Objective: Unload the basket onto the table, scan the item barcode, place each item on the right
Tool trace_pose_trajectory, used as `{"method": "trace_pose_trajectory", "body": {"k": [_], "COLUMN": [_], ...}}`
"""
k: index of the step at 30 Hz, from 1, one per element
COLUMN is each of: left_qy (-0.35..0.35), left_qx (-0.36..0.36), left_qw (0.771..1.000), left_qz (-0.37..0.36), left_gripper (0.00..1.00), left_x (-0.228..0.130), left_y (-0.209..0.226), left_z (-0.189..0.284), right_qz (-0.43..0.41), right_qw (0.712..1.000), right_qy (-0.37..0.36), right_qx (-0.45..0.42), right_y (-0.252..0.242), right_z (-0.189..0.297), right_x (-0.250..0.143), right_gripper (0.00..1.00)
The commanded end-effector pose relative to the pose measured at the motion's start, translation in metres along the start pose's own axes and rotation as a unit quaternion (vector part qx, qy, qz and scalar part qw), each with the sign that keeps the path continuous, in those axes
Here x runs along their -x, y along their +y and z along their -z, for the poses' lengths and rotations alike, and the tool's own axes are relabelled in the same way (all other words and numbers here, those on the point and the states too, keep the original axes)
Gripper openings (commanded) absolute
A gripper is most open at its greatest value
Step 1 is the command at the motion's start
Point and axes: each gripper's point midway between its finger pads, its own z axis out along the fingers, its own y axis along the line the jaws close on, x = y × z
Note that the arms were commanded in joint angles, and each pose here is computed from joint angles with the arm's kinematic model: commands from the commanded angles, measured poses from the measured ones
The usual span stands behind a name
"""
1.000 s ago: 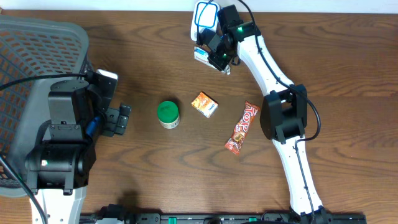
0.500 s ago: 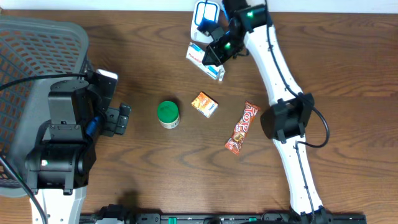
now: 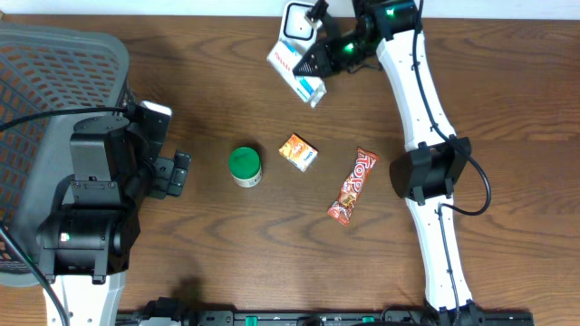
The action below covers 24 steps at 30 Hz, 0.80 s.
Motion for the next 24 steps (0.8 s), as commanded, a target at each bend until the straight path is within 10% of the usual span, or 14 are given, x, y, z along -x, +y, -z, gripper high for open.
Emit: {"method": "trace_pose_trajectory", "body": {"k": [1, 4, 24], "left_qy": [-0.002, -0.002, -0.002], "left_qx": [-0.004, -0.004, -0.004], "left_qw": [1.0, 1.0, 1.0], "left_qz": [0.007, 0.007, 0.007], "left_gripper": [0.99, 0.99, 0.99], "left_x": [0.0, 0.0, 0.0], "left_y": [-0.001, -0.001, -0.001], "left_z": [0.0, 0.0, 0.0], "right_qz": [0.032, 0.059, 0.168], "right_qw": [0.989, 0.963, 0.902], "right_qy": [-0.026, -0.057, -0.234], "right_qx": [-0.141, -0.256, -0.322], "right_y": [-0.033, -0.057, -0.092], "right_z": [-0.004, 0.0, -0.01], "right_x": [0.02, 0.041, 0.13], "right_gripper": [0.01, 0.01, 0.01]}}
